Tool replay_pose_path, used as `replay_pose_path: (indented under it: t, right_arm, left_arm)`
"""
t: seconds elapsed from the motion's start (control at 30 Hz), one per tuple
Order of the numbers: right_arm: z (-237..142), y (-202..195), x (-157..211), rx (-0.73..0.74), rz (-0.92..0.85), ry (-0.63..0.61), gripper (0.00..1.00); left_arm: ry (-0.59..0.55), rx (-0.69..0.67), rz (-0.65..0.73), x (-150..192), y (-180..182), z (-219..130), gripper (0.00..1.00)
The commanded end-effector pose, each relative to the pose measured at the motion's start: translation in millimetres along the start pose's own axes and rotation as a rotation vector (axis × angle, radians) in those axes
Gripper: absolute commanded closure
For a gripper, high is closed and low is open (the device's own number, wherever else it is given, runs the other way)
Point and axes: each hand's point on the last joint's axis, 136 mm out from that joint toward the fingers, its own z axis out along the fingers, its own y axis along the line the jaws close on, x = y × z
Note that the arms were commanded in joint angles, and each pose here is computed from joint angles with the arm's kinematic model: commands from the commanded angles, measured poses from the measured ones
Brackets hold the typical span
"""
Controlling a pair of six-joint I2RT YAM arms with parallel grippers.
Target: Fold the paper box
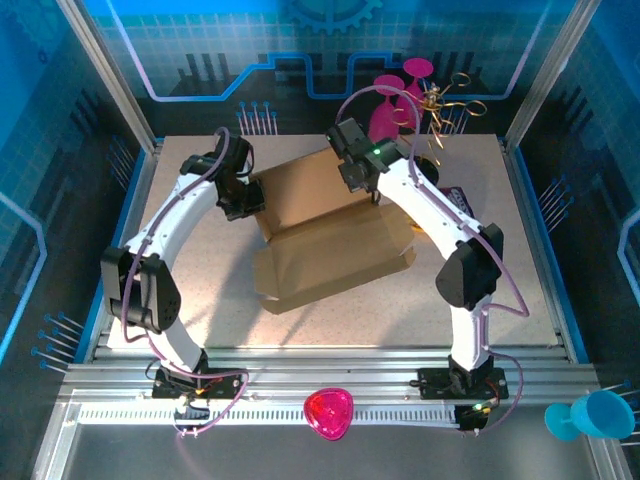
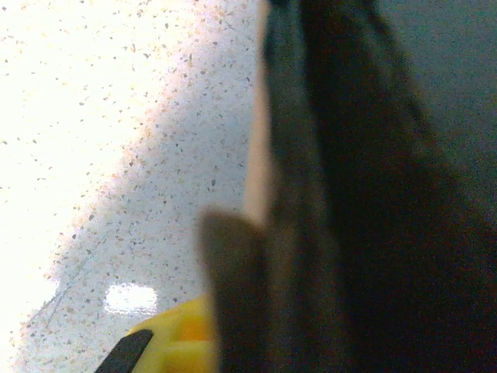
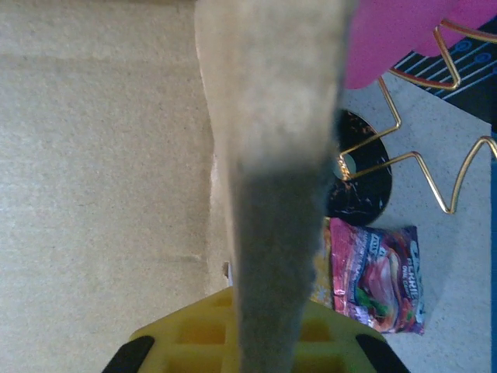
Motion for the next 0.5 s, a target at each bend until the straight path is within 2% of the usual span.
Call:
replay_pose_path:
  t: [0.0,0.13,0.47]
  right_arm:
    - [-0.1,-22.3,23.8,0.138,-0.044,0.108,1.0]
    - [-3.8,-13.7,20.2,0.102,-0.047,0.094,1.0]
    - [-18.4,-3.2,18.5,0.081,-0.016,0.068,1.0]
  left_arm:
    - [-0.039,-0.067,-0.058,-9.7,8.4,-10.5,1.0]
    - [-0.043,-0.081,-0.053,-9.5,8.1,-9.7,1.0]
    - [-0.08,-0.241,-0.074,-11.6,33.9,-8.6,1.0]
